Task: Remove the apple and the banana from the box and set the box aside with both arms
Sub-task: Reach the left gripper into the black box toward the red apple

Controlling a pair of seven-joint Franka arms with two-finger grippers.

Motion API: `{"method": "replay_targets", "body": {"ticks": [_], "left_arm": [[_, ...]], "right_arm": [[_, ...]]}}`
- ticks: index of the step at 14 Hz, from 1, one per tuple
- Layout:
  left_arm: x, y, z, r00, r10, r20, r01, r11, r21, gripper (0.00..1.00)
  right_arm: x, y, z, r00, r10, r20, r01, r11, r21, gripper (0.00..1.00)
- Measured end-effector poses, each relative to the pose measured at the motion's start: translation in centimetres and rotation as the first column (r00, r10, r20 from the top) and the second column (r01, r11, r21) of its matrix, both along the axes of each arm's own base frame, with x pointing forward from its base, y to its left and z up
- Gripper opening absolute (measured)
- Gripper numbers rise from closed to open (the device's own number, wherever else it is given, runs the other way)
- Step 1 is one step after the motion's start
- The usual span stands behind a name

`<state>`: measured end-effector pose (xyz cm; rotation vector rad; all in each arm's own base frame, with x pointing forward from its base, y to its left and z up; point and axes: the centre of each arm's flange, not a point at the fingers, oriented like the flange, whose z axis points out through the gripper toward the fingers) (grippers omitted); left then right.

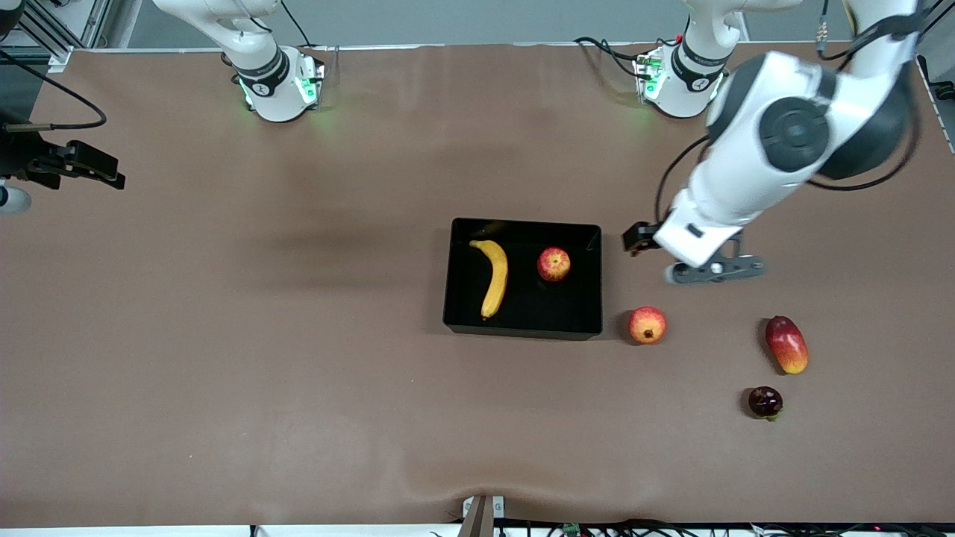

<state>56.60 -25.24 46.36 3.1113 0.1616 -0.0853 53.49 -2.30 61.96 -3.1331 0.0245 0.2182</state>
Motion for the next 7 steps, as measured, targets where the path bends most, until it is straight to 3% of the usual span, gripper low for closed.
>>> {"method": "replay_targets", "body": {"ticks": [7], "left_arm": [[-2.9,-7.4,-9.1,0.991,0.135,0.011,-0.135,0.991,-0.006,1.0]], "right_arm": [[-0.7,-2.2,-0.4,0.998,-0.046,-0.05,0.046,0.999,-0.005,1.0]]}}
